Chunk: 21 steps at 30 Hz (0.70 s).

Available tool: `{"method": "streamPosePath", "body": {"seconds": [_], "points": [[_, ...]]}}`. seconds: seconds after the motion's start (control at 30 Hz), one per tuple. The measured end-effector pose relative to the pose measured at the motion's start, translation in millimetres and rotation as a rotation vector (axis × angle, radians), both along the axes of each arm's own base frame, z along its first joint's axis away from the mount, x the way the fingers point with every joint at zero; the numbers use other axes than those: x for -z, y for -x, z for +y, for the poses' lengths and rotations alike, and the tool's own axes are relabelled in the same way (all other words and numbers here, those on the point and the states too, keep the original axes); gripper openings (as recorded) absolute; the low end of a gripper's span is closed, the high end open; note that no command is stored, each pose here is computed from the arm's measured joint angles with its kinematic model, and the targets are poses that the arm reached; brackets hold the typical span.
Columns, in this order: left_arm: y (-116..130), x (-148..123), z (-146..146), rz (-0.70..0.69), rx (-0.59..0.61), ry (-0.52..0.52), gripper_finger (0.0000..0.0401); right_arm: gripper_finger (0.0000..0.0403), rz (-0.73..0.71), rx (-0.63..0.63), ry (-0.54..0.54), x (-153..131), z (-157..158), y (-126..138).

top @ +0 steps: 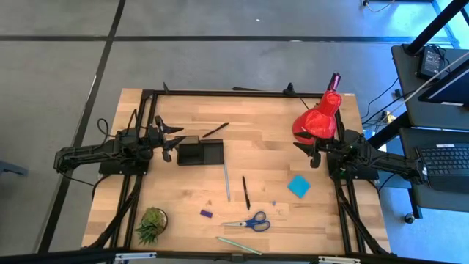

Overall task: Pick and place office supplies into organizer
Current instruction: Put the top black pen into the black desk organizer

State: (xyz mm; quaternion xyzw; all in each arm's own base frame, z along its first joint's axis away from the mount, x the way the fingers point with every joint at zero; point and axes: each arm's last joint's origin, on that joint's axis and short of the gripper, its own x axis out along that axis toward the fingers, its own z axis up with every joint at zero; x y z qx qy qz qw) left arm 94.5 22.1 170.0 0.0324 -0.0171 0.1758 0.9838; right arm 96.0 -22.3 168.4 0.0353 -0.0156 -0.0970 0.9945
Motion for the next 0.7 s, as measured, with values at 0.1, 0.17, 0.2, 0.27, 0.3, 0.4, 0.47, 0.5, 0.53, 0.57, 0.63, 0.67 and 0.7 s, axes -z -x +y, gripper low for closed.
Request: {"method": "streamPosePath", "body": {"seconds": [0.1, 0.17, 0.2, 0.27, 0.3, 0.4, 0.47, 0.5, 0.53, 0.57, 0.63, 0.67, 0.7], "points": [[0.0, 0.0, 0.0, 0.000, 0.000, 0.000, 0.0157, 0.0195, 0.000, 0.000, 0.000, 0.0, 0.0, 0.0], [0.0, 0.0, 0.0, 0.000, 0.000, 0.000, 0.0157, 0.0195, 0.000, 0.000, 0.000, 0.0, 0.0, 0.0], [0.0, -0.1, 0.0, 0.000, 0.000, 0.000, 0.0157, 0.0195, 0.000, 0.000, 0.000, 0.0, 0.0, 0.0], [0.0, -0.1, 0.0, -0.001, 0.000, 0.002, 0.0157, 0.0195, 0.000, 0.000, 0.000, 0.0, 0.0, 0.0], [0.0, -0.1, 0.0, -0.007, 0.001, 0.017, 0.0157, 0.0195, 0.000, 0.000, 0.000, 0.0, 0.0, 0.0], [1.2, -7.7, 1.0, -0.116, -0.032, 0.114, 0.0156, 0.0195, -0.014, 0.000, -0.020, -0.9, 0.0, 0.0], [4.6, -26.1, 0.1, -0.162, -0.016, 0.095, 0.0153, 0.0195, -0.017, 0.000, -0.022, -1.2, 0.0, 0.0], [6.4, -36.4, -1.3, -0.176, 0.017, 0.068, 0.0152, 0.0195, -0.016, 0.000, -0.021, -1.1, 0.0, 0.0], [7.3, -46.1, -2.3, -0.182, 0.045, 0.044, 0.0151, 0.0195, -0.017, 0.000, -0.021, -1.2, 0.0, 0.0], [7.2, -54.4, -3.0, -0.179, 0.065, 0.030, 0.0149, 0.0195, -0.017, 0.002, -0.021, -1.2, -0.1, 0.1], [5.4, -70.1, -2.8, -0.155, 0.070, 0.025, 0.0146, 0.0195, -0.029, 0.026, -0.017, -2.4, -0.7, 0.2], [3.4, -78.0, -2.3, -0.133, 0.063, 0.030, 0.0144, 0.0195, -0.035, 0.043, -0.016, -3.0, -1.2, 0.4], [0.3, -85.4, -1.2, -0.104, 0.045, 0.038, 0.0142, 0.0195, -0.041, 0.059, -0.015, -3.5, -1.7, 0.5]]}}
